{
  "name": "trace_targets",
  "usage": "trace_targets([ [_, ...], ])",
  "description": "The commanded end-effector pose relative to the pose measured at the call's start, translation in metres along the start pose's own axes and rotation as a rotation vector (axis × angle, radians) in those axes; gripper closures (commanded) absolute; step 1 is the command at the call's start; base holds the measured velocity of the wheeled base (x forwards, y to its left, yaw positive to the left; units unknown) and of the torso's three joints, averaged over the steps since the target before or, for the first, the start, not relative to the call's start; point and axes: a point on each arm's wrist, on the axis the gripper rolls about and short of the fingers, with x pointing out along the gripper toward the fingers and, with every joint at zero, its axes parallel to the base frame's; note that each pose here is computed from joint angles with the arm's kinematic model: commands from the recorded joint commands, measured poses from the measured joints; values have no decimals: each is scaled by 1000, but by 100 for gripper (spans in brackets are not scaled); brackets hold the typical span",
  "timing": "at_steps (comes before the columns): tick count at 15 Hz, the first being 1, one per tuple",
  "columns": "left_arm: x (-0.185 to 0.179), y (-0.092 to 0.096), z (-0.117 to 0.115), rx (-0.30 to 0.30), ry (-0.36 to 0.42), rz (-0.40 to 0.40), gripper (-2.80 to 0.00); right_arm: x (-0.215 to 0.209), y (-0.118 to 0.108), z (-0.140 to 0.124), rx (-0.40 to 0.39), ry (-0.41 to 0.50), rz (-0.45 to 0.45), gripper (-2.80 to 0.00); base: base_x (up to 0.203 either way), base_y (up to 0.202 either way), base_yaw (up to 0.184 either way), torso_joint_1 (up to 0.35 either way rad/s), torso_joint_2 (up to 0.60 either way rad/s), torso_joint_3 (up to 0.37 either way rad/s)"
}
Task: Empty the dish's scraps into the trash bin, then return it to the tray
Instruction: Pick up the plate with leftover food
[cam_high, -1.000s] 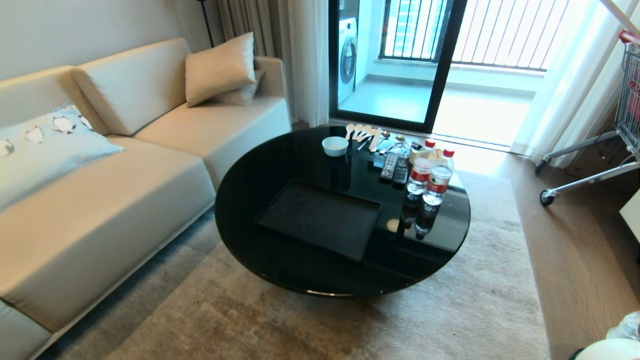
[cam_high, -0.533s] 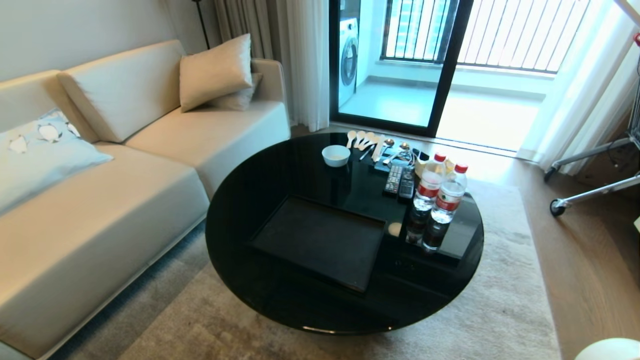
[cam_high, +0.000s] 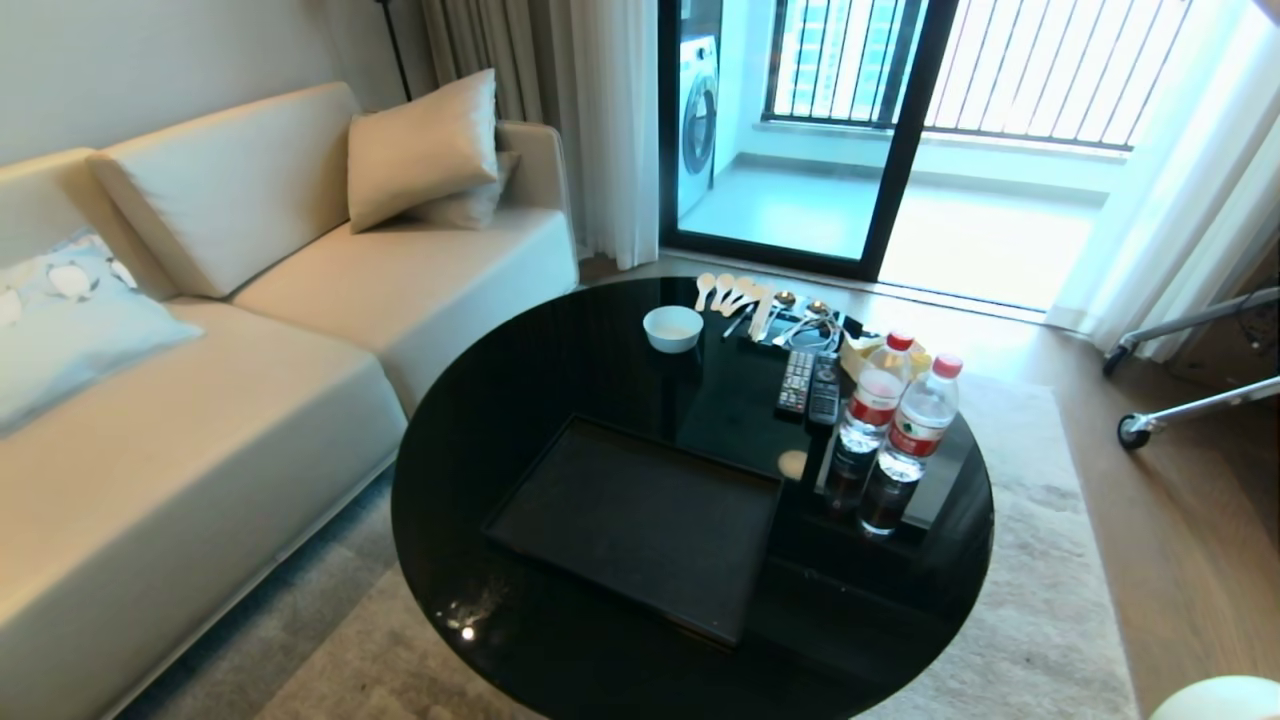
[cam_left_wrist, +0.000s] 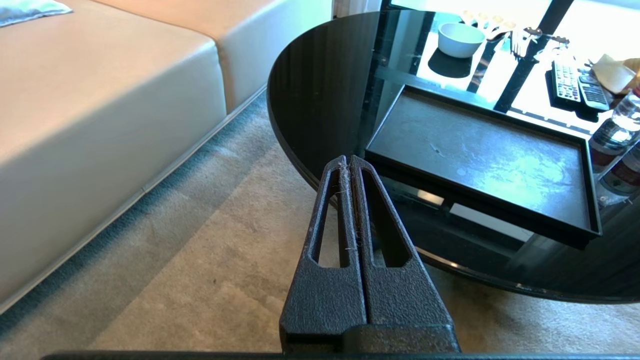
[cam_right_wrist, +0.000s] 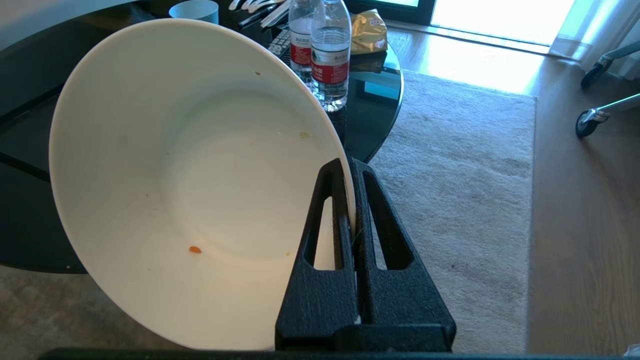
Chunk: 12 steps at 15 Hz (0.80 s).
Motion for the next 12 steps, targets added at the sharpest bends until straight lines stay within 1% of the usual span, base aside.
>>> trace_targets([
  [1, 0, 0, 0, -1, -1, 0, 0, 0, 0, 0, 0, 2, 2, 0, 0, 0, 0, 0, 0, 0],
  [12, 0, 0, 0, -1, -1, 0, 0, 0, 0, 0, -6, 0, 0, 0, 0, 0, 0, 0, 0, 0],
])
